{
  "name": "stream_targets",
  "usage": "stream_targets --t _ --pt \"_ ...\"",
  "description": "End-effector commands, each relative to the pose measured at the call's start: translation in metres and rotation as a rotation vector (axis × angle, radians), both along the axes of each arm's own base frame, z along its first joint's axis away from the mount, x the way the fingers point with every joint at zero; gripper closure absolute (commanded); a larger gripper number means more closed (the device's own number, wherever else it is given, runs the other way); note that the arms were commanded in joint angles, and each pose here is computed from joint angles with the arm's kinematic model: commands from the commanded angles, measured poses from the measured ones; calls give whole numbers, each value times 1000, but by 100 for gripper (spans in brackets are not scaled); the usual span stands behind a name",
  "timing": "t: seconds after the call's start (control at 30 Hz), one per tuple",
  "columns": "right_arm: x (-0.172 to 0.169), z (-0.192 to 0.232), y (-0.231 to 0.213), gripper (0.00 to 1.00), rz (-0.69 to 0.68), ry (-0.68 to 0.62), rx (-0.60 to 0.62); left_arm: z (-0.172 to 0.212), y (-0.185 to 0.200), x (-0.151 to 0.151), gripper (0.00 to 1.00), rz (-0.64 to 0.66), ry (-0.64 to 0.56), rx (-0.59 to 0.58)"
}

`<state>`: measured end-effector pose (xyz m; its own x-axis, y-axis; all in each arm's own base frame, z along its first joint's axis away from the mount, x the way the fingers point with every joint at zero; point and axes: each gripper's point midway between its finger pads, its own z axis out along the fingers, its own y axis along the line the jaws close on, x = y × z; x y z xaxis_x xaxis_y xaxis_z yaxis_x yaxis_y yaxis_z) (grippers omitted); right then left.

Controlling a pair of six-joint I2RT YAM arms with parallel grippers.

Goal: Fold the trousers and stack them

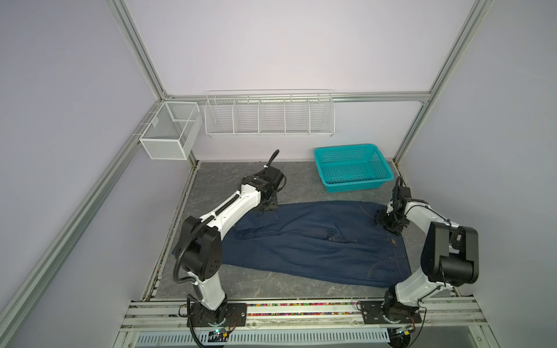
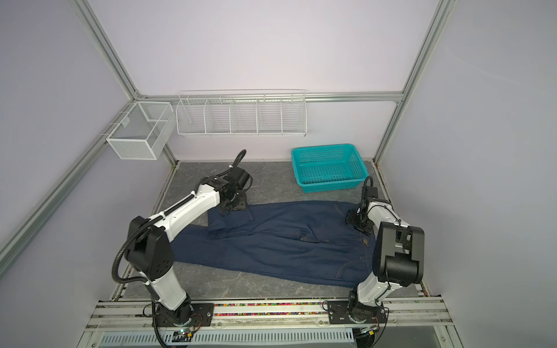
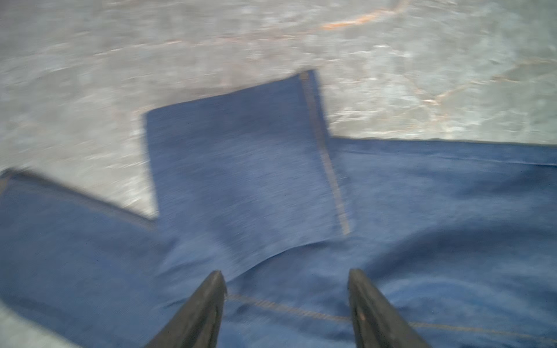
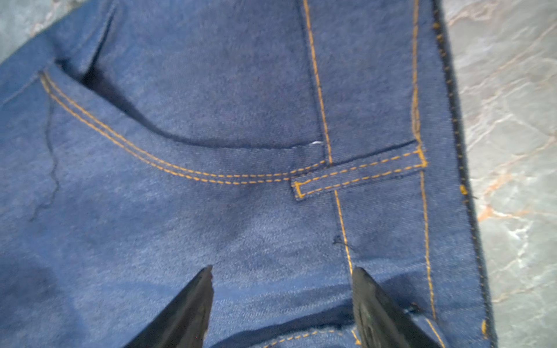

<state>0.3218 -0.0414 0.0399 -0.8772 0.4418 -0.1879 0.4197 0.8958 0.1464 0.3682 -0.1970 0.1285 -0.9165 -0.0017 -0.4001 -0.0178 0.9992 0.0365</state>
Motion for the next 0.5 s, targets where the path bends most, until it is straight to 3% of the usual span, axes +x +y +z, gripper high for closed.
stream_targets --t 0.0,0.17,0.47 --pt "-6 3 3 26 24 1 17 -25 -35 1 38 -78 64 -40" --pt "-10 -1 3 26 29 11 16 -66 -44 6 44 -79 125 -7" --pt "-13 -9 5 26 34 29 21 -101 -40 22 54 -98 137 106"
